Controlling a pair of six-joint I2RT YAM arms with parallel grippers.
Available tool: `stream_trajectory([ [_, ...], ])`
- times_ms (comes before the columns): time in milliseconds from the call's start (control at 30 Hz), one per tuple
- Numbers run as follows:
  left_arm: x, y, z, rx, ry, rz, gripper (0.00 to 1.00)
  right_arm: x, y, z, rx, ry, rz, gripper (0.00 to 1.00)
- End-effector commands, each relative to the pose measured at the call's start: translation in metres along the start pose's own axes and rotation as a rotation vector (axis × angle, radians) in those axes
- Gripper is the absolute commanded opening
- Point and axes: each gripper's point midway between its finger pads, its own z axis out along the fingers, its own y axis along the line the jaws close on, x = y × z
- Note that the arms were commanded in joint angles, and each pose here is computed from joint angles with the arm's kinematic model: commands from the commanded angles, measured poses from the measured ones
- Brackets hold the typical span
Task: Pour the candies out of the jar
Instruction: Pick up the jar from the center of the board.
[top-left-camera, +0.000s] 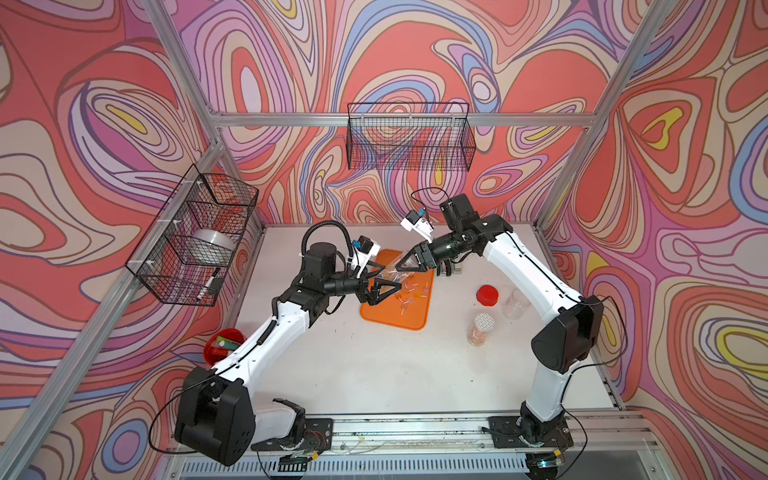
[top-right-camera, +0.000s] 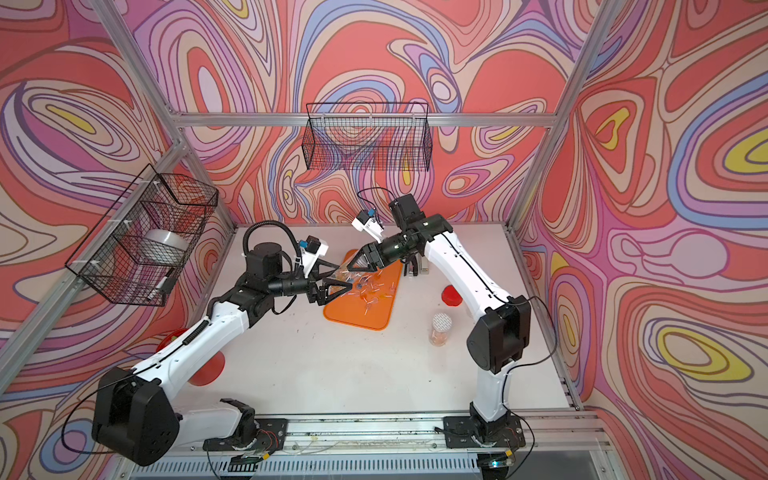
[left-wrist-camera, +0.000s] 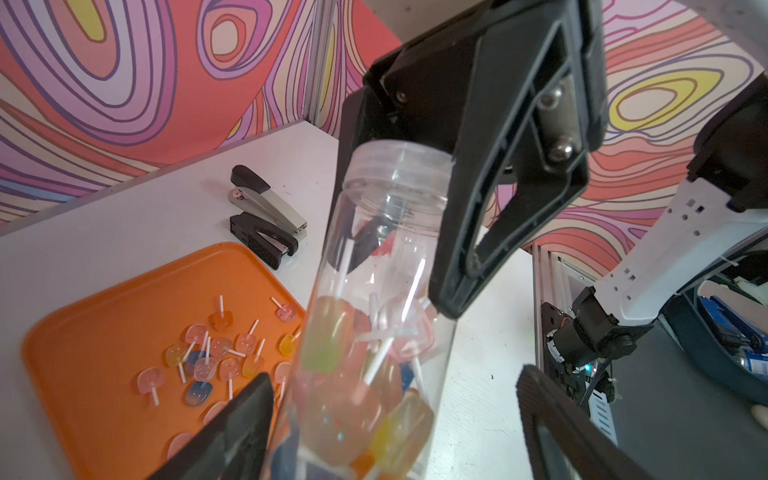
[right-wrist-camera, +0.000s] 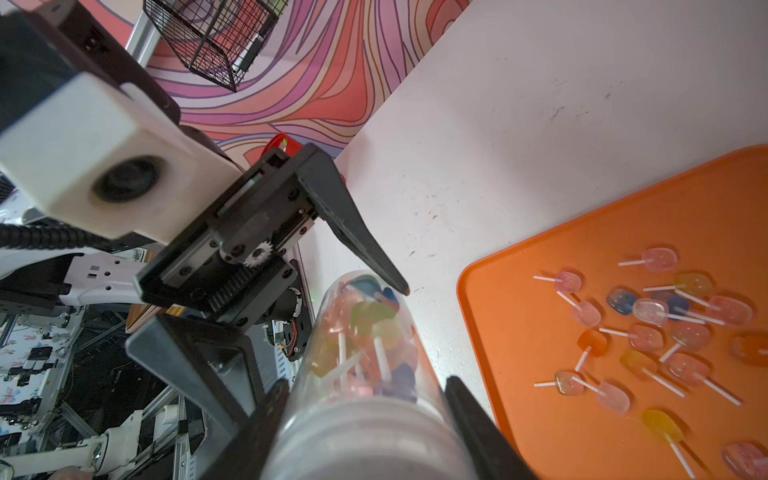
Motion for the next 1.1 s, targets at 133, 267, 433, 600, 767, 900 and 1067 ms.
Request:
stream_trajectory([
  [133,0.01,0.001,0.007,-0.013,0.054,0.027,0.74,-0.01,0.027,-0.015,-0.042,-0.052,-0.056,0.36],
  [267,0.011,0.002,0.007,-0.017,0.06,0.025,0.71,-0.009,0.028,-0.015,-0.047,-0.053,-0.048,0.36],
  [433,0.013,0.003,0.01,-0.02,0.064,0.029,0.72,-0.01,0.029,-0.013,-0.07,-0.054,-0.036,0.35],
  [600,0.011,0.004,0.01,-0.033,0.054,0.035,0.69,-0.01,0.027,-0.011,-0.078,-0.051,-0.027,0.35],
  [767,0.01,0.005,0.009,-0.044,0.049,0.04,0.52,-0.008,0.025,-0.009,-0.078,-0.048,-0.023,0.35],
  [900,0.008,0.006,0.008,-0.054,0.048,0.037,0.48,-0.006,0.022,-0.007,-0.075,-0.045,-0.015,0.35],
  [1067,0.006,0.006,0.007,-0.062,0.048,0.035,0.38,-0.004,0.02,-0.005,-0.075,-0.043,-0.009,0.35],
])
